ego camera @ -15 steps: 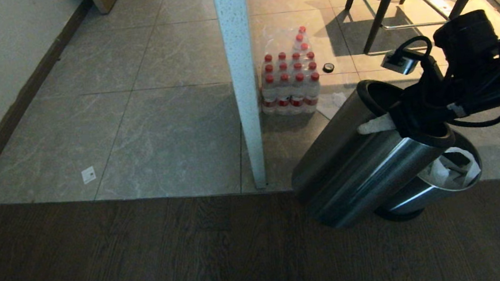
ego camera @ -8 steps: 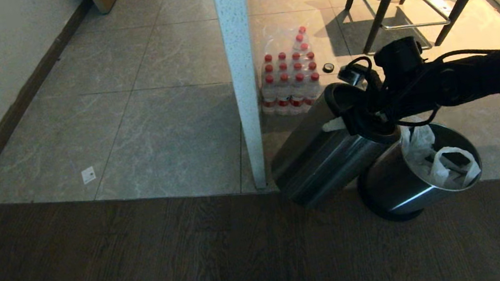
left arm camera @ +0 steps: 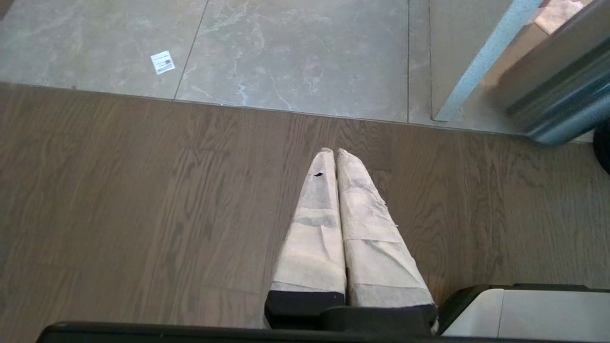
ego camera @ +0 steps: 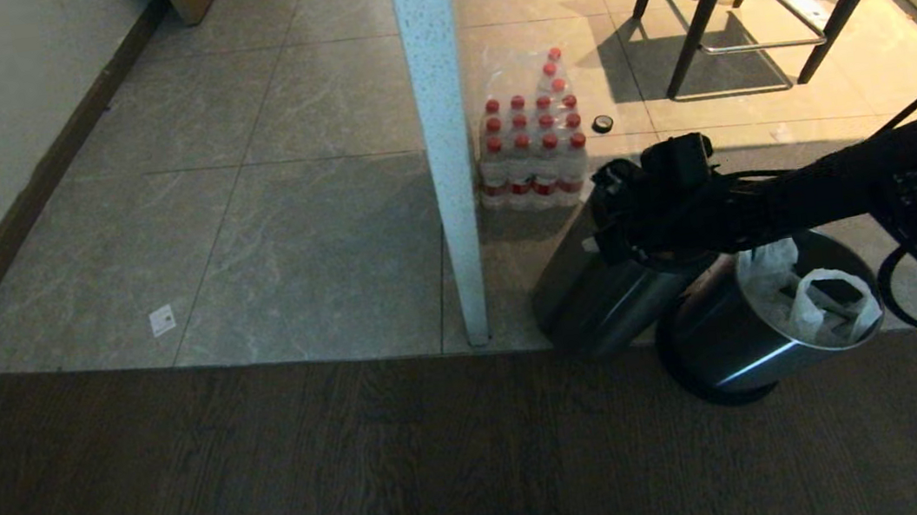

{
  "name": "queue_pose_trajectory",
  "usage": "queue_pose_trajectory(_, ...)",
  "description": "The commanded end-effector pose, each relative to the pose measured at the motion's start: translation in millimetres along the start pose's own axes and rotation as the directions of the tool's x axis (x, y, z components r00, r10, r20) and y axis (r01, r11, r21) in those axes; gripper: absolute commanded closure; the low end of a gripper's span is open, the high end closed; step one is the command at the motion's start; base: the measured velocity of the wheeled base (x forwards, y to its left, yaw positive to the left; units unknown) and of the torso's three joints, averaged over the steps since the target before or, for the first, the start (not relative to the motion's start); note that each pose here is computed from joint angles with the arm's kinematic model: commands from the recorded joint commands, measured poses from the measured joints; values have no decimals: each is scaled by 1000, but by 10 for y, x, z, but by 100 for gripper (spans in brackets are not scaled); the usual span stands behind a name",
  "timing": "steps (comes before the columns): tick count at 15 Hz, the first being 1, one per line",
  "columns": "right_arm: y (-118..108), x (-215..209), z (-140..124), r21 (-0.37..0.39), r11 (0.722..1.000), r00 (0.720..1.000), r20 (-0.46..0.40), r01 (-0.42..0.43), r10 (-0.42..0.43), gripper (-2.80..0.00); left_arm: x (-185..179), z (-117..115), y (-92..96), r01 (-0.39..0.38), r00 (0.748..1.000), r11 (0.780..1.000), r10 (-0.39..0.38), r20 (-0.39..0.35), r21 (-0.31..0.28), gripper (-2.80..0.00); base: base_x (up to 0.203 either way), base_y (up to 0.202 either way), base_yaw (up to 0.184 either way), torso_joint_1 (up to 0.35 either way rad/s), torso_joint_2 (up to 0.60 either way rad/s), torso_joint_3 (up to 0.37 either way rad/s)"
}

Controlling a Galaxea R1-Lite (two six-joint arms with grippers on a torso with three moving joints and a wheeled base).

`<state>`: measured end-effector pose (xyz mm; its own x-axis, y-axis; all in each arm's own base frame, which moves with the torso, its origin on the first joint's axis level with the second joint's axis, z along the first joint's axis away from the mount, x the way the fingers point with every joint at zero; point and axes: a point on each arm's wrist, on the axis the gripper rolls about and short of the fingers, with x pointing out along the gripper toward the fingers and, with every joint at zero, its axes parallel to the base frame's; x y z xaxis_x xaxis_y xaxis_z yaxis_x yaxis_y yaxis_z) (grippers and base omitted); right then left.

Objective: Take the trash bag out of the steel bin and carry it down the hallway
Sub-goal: Place the outer trash can on the ground, then pick up the trash bag

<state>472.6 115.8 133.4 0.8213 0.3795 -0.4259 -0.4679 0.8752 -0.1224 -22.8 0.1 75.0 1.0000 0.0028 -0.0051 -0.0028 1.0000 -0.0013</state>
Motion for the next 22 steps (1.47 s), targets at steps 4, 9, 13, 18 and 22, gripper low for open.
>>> queue_pose_trajectory(4, 0, 325, -230, 0, 1000, 1000, -26, 11, -11, 0, 0, 1, 0, 0, 1000, 1000, 0, 1, 0, 0, 0, 0, 0, 0, 0, 0)
queue_pose_trajectory(9, 25, 266, -119, -38, 998, 998, -1, 55, -56, -280, 0, 1, 0, 0, 1000, 1000, 0, 1, 0, 0, 0, 0, 0, 0, 0, 0)
queue_pose_trajectory(13, -7, -16, 149, -44, 996, 997, 39, 71, -70, -280, 0, 1, 0, 0, 1000, 1000, 0, 1, 0, 0, 0, 0, 0, 0, 0, 0)
queue_pose_trajectory(18, -26, -883, 343, -25, 996, 996, -38, 80, -81, -280, 0, 1, 0, 0, 1000, 1000, 0, 1, 0, 0, 0, 0, 0, 0, 0, 0)
queue_pose_trajectory(22, 58, -1742, 234, 9, 996, 985, -149, 86, -84, -280, 0, 1, 0, 0, 1000, 1000, 0, 1, 0, 0, 0, 0, 0, 0, 0, 0)
